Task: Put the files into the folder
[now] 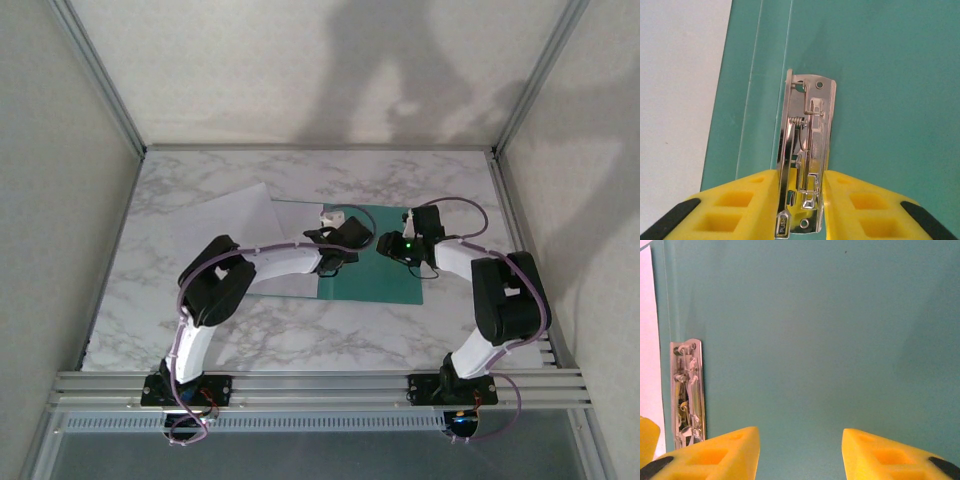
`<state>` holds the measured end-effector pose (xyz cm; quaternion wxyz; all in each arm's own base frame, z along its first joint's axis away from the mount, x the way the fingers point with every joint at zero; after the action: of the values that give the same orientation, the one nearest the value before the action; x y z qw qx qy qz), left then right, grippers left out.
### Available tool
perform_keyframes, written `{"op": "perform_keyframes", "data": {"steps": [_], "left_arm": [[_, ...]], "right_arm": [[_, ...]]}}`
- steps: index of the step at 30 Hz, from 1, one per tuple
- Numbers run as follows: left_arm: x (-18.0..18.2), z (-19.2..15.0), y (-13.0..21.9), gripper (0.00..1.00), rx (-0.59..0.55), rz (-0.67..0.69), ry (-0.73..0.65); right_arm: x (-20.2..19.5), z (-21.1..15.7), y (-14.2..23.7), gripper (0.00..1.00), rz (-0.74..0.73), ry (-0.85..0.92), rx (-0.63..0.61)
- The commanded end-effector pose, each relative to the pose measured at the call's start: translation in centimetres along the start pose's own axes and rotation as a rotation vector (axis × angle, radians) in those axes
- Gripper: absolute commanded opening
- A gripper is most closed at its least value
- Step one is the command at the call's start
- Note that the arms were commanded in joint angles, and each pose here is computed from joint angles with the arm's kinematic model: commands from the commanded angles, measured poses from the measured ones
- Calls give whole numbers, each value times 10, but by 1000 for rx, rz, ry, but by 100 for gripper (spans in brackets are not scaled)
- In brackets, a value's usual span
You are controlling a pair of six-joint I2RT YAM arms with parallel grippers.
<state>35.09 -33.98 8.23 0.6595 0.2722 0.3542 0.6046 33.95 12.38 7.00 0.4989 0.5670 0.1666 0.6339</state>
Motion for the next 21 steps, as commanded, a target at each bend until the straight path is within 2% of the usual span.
{"op": "perform_keyframes", "data": {"steps": [1, 6, 15, 21], "left_arm": [[3, -8, -4, 29, 45, 47, -28], [6, -13, -6, 16, 67, 66, -41], [8, -22, -9, 25, 105, 67, -46], [6, -24, -9, 21, 114, 52, -48]], "right_arm": [[-2, 2, -4, 48, -6, -20, 3], [-4, 0, -6, 48, -9, -25, 11], [-4, -2, -9, 48, -11, -32, 33], [-5, -2, -11, 48, -13, -33, 42]]}}
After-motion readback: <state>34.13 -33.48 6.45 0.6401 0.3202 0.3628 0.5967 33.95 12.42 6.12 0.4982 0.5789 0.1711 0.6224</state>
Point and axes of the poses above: each hand's point on the last joint's axis, 136 mm out from that joint toward the fingers, its own y axis back along the fingers, its own x axis along the line the jaws close on, z = x × y, the point moved 4 cm from there along y, back along the fingers, and after that the axes turned 7 degrees about -y, right-handed, at the moved point
